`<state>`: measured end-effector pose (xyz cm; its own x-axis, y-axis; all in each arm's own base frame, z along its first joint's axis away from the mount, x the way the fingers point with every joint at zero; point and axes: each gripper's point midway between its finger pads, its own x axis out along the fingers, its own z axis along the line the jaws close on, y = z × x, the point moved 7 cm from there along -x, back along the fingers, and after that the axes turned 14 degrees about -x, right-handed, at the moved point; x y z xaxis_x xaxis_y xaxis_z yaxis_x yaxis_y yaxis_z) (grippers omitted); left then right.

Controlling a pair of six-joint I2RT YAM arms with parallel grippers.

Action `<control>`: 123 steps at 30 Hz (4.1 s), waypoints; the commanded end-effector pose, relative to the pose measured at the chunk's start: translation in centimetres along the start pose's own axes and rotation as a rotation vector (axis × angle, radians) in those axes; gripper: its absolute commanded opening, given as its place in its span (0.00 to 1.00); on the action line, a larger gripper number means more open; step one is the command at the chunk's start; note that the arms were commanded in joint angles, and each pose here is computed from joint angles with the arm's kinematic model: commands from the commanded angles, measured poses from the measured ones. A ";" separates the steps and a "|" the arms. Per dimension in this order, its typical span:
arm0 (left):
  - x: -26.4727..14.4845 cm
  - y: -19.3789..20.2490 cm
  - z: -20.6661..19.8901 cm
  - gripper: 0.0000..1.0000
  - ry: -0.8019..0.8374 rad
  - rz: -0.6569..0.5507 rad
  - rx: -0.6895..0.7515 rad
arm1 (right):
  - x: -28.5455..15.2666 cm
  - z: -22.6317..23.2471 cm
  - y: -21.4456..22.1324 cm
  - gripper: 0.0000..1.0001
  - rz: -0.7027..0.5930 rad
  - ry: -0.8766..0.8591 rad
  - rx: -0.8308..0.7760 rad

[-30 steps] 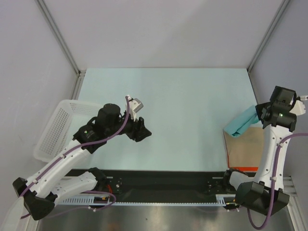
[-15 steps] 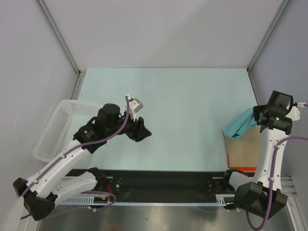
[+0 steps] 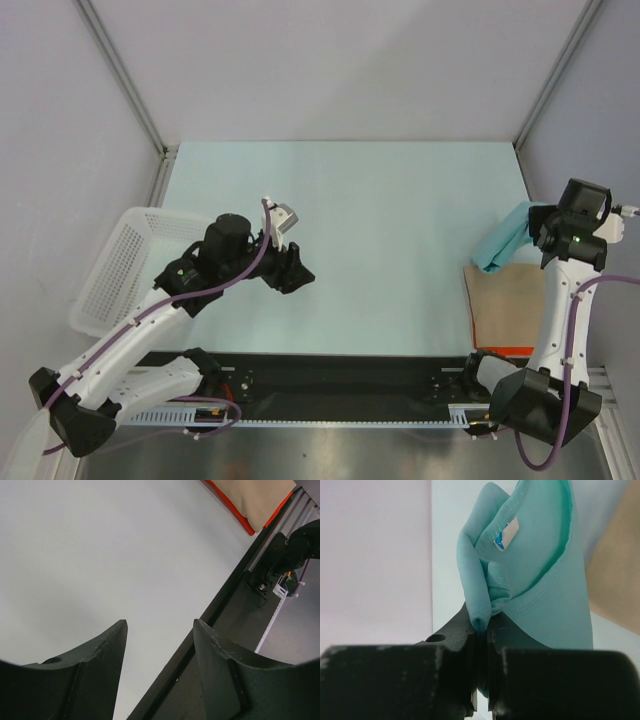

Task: Fold and stack the t-shirts
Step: Neatly place the folded tshirt to the corner

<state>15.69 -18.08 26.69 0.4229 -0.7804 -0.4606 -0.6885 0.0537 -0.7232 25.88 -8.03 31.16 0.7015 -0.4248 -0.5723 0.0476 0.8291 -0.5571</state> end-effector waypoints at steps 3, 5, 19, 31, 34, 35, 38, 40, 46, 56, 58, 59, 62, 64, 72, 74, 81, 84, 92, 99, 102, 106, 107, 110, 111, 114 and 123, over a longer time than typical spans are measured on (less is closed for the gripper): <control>0.0 -0.7 -0.3 0.61 0.037 -0.028 0.024 | 0.1 0.2 0.4 0.00 -0.009 -0.034 0.046; 0.0 -0.6 -0.3 0.61 0.041 -0.025 0.022 | 0.0 0.4 0.3 0.00 -0.008 -0.053 0.052; 0.3 -0.4 -0.1 0.61 0.047 -0.019 0.014 | -0.6 1.0 0.2 0.00 0.025 -0.089 0.109; 0.4 -0.3 -0.1 0.61 0.063 -0.015 0.009 | -0.4 -5.4 1.0 0.00 0.052 0.046 0.102; 0.4 -0.4 -0.1 0.61 0.065 -0.016 0.010 | -0.3 -6.2 1.6 0.00 0.061 0.069 0.089; 0.4 -0.4 -0.1 0.61 0.065 -0.016 0.010 | -0.2 -6.7 1.6 0.00 0.060 0.081 0.090; 0.5 -0.2 0.0 0.61 0.065 -0.011 0.008 | -0.4 -7.7 1.2 0.00 0.065 0.122 0.077; 0.5 -0.2 0.0 0.61 0.064 -0.010 0.006 | -0.6 -8.3 1.0 0.00 0.070 0.137 0.075; 0.6 -0.3 0.0 0.61 0.064 -0.007 0.008 | -0.7 -10.7 0.8 0.00 0.100 0.214 0.024; 0.6 -0.2 0.0 0.61 0.065 -0.005 0.010 | -0.7 -15.4 1.8 0.00 0.211 0.352 -0.042; 0.6 -0.3 0.0 0.61 0.064 -0.006 0.010 | -0.4 -15.7 2.2 0.00 0.234 0.356 -0.043; 0.7 -0.2 0.0 0.61 0.066 -0.003 0.010 | -0.1 -16.0 2.4 0.00 0.237 0.363 -0.045; 0.6 -0.2 0.1 0.61 0.065 -0.001 0.008 | 0.3 -16.9 2.6 0.00 0.238 0.396 -0.064; 0.7 -0.1 0.1 0.61 0.063 0.000 0.009 | 0.4 -17.3 2.8 0.00 0.247 0.416 -0.072; 0.7 -0.1 0.3 0.61 0.055 0.002 0.004 | -1.1 -18.1 1.5 0.00 0.188 0.516 -0.154; 0.8 0.0 0.4 0.61 0.055 0.003 0.002 | -1.2 -18.8 1.3 0.00 0.191 0.530 -0.142; 0.8 0.1 0.5 0.61 0.057 0.007 -0.001 | -0.8 -19.8 1.4 0.00 0.164 0.559 -0.124; 0.7 0.0 0.5 0.61 0.057 0.007 0.000 | -0.1 -20.2 1.6 0.01 0.191 0.556 -0.137; 0.8 0.0 0.6 0.61 0.054 0.009 -0.011 | -0.2 -21.5 1.3 0.21 0.177 0.695 -0.134; 0.8 -0.3 0.6 0.61 0.055 0.007 -0.013 | -2.0 -22.6 1.1 0.64 0.124 0.889 -0.062; 0.7 -0.3 0.6 0.61 0.052 0.010 -0.012 | -2.8 -21.4 0.2 0.66 0.088 0.864 -0.076; 0.7 -0.3 0.5 0.61 0.052 0.010 -0.015 | -3.3 -18.4 -0.9 0.65 0.039 0.823 -0.188; 0.8 -0.3 0.6 0.61 0.057 0.011 -0.015 | -3.1 -16.9 -0.2 0.64 0.043 0.792 -0.279; 1.1 -0.2 0.6 0.61 0.068 0.021 -0.028 | -2.1 -15.3 1.8 0.64 0.065 0.739 -0.355; 1.2 -0.3 0.6 0.61 0.067 0.024 -0.031 | -1.8 -15.4 2.2 0.64 0.084 0.744 -0.354; 1.0 -0.7 0.3 0.61 0.074 0.021 -0.027 | -0.1 -14.6 2.4 0.65 0.114 0.656 -0.404; 1.2 -0.9 -0.2 0.61 0.104 0.028 -0.070 | 3.8 -8.5 4.8 0.51 0.178 0.222 -0.645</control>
<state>16.27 -18.77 25.11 0.3370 -0.8112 -0.4779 -0.7566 0.0688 -0.6503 19.20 -9.90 20.69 0.2978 -0.5084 -0.8080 -0.5089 0.6316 -0.5849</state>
